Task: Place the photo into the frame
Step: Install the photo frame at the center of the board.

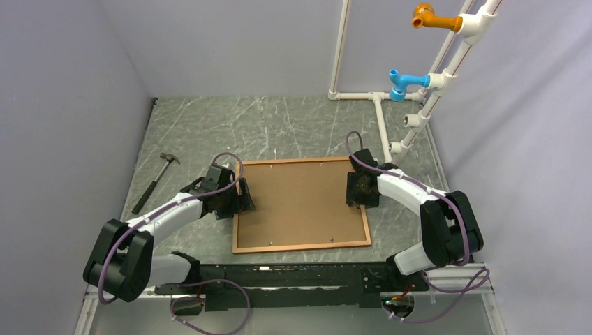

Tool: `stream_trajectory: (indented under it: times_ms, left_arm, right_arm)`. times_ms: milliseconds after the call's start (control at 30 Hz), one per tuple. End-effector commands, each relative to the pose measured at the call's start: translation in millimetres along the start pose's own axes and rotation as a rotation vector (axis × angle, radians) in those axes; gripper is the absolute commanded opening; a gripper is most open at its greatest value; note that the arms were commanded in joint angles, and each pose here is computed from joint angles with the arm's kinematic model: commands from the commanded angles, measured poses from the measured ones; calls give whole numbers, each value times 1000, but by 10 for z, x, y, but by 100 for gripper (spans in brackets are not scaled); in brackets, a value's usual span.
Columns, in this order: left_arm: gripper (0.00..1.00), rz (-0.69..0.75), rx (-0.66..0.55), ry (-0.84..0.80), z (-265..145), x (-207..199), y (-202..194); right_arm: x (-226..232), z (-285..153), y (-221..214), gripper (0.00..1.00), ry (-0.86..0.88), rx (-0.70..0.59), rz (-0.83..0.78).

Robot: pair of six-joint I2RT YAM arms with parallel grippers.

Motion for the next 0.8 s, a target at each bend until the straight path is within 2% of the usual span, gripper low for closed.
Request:
stream_trajectory:
  times_ms: [0,200,300,533,600,767]
  left_arm:
    - [83,19,17,-63,25,-140,4]
    - [82,17,23,-65,52,-141,-2]
    - [82,18,26,-61,59,-131,-8]
    - [82,18,27,-61,61,-134,-6]
    - [82,20,28,-62,65,-135,-10]
    - [82,18,32,-64,77,-140,-11]
  right_arm:
    - [-7,-74,28,58,11,-15,-4]
    - [-37,-91,-2,55,-3,-19,12]
    - [-25,-86,-8,42,4,-11,9]
    - [6,-98,-25,40,28,-3,5]
    - [1,-84,-33,30,24,-3,6]
    - [-35,5,-30,22,-10,3,6]
Point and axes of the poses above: each gripper's point midway between its finger pads, its own z axis out along the fingers, its own x axis along the line the jaws close on, y = z × x, the point moved 2 cm from there along -z, back along the fingers, and after that the axes turned 5 degrees about -z, right-handed, at the moved point
